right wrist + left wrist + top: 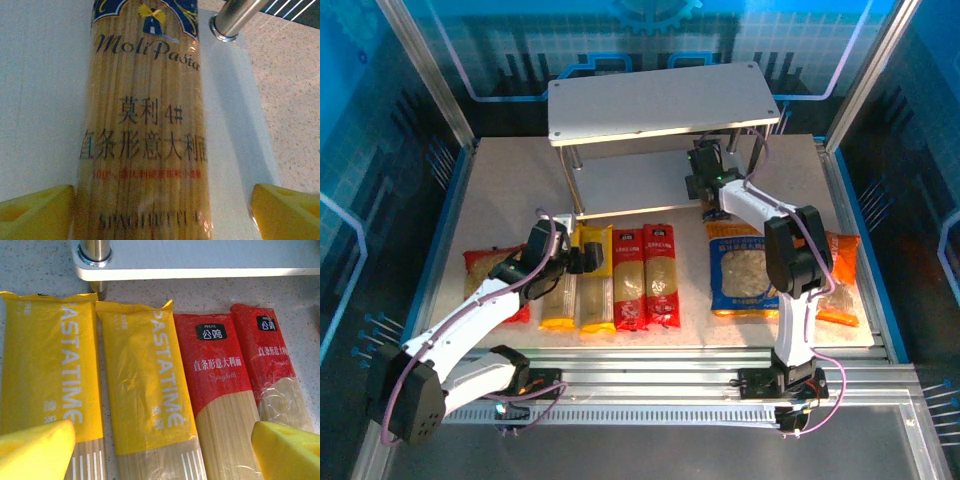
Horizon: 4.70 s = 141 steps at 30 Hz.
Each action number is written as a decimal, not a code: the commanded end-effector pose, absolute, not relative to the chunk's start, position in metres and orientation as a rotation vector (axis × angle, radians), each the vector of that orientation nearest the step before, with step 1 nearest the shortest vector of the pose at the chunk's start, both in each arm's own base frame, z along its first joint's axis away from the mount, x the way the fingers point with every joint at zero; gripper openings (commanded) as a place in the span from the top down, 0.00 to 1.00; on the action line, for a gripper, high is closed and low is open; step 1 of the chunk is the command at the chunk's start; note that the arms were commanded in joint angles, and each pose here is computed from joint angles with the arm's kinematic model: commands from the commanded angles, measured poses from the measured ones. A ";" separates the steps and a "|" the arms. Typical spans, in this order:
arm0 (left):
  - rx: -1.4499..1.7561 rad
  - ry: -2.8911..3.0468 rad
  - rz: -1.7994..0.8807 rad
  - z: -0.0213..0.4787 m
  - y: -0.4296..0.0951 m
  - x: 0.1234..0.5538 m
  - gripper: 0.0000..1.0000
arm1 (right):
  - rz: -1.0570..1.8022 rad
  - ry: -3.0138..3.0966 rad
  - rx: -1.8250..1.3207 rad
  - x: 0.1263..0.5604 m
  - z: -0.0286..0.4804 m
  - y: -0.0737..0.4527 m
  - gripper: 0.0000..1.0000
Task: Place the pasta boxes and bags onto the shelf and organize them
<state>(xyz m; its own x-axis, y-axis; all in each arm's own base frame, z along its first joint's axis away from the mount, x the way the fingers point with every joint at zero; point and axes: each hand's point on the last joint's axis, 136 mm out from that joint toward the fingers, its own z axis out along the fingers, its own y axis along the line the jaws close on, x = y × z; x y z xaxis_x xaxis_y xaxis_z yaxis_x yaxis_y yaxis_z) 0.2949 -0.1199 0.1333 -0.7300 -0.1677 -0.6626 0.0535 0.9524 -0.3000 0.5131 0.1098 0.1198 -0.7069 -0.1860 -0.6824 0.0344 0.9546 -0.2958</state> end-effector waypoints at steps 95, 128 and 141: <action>-0.041 2.351 -0.387 0.119 -0.123 0.294 0.04 | 0.492 2.866 -0.298 0.260 0.044 0.272 0.00; -0.029 2.343 -0.360 0.120 -0.119 0.293 0.04 | 0.107 3.012 -0.457 0.246 -0.005 0.252 0.40; -0.035 2.336 -0.366 0.121 -0.118 0.292 0.04 | 0.102 2.928 -0.473 0.253 0.033 0.241 0.81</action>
<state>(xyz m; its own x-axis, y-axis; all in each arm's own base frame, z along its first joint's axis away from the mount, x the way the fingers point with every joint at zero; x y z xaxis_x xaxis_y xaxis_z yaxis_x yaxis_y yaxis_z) 0.2947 -0.1182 0.1192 -0.7227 -0.1417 -0.6765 0.0706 0.9585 -0.2761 0.2656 0.2578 0.0347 -0.9374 -0.2679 -0.2226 -0.2944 0.9509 0.0958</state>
